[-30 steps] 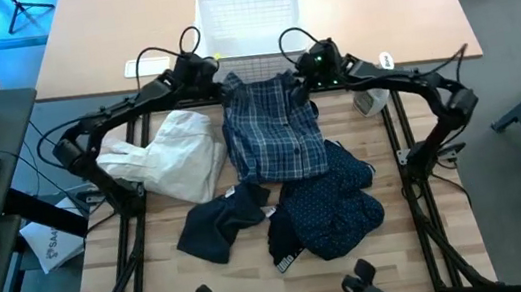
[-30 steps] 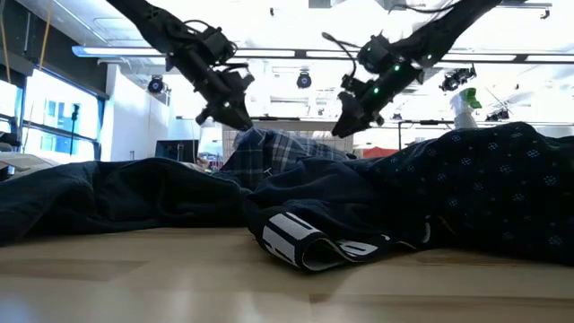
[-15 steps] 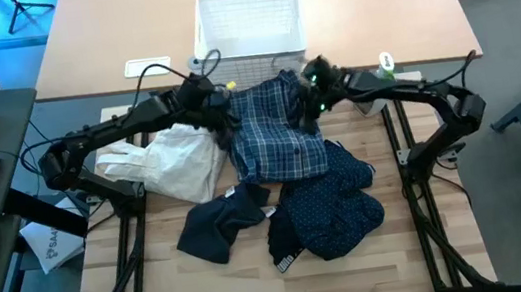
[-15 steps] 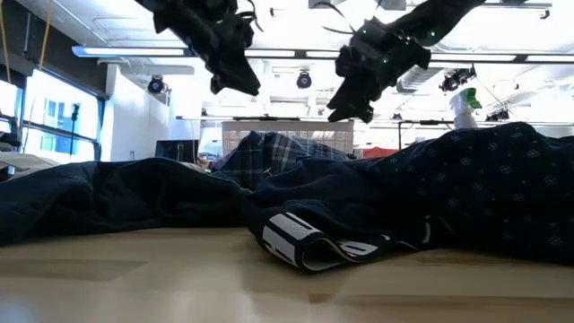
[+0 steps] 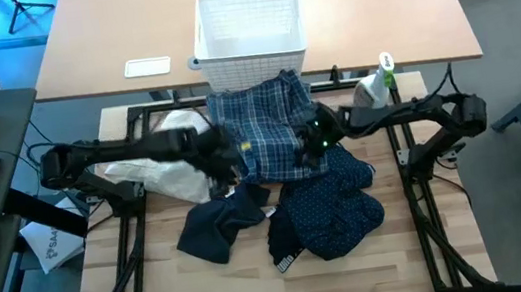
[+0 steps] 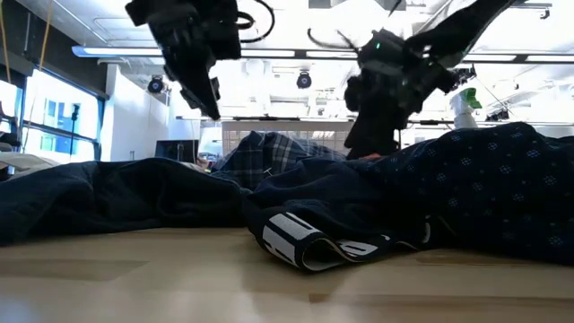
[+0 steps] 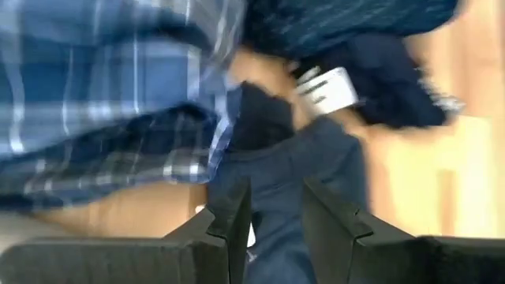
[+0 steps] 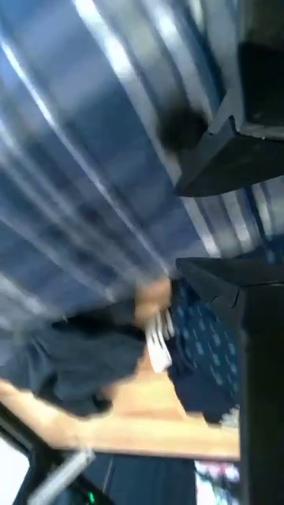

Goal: Fold laundry
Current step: Fold the blue plaid flannel shirt

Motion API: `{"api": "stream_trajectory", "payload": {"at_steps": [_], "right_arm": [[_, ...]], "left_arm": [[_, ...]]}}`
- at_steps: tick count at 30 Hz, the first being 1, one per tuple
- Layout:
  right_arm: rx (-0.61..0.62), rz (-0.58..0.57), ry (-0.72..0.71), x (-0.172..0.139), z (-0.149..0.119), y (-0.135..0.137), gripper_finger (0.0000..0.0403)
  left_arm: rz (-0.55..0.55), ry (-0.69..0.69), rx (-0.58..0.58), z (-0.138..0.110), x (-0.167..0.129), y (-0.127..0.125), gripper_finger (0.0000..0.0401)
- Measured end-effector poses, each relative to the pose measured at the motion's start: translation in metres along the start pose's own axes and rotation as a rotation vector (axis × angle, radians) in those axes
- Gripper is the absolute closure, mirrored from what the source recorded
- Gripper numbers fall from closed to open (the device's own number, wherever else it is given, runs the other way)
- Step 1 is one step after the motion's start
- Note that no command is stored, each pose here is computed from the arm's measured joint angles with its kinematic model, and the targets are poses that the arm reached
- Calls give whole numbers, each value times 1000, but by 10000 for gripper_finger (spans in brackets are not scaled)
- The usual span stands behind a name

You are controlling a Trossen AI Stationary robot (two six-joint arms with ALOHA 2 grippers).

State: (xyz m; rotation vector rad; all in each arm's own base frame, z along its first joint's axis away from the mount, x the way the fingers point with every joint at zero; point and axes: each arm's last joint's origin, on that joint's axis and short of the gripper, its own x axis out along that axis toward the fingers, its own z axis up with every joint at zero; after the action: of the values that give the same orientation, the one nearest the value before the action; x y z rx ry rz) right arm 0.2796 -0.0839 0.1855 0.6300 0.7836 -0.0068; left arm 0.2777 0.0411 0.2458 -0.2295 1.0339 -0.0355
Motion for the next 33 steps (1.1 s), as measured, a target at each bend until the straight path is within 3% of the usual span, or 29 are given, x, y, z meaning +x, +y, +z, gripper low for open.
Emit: {"api": "stream_trajectory", "payload": {"at_steps": [4,11,17,22,27,30,33], "right_arm": [[-88,2,-55,-10,2,27,284],[-174,-22,-237,-56,6,61,299],[-216,-5,-272,-78,-1,77,304],[-184,17,-248,-77,-8,87,304],[-192,15,-178,-64,-17,94,304],[-210,-35,-159,-52,-20,95,304],[-248,-73,-127,-40,-21,91,302]], "left_arm": [[171,-128,-103,1,17,-11,302],[185,-304,-290,6,33,-14,256],[195,-201,-308,-1,71,-18,217],[319,-174,-364,-9,92,-25,236],[359,-168,-274,-12,91,-36,317],[353,-169,-107,-6,83,-40,380],[365,-188,82,7,72,-42,389]]}}
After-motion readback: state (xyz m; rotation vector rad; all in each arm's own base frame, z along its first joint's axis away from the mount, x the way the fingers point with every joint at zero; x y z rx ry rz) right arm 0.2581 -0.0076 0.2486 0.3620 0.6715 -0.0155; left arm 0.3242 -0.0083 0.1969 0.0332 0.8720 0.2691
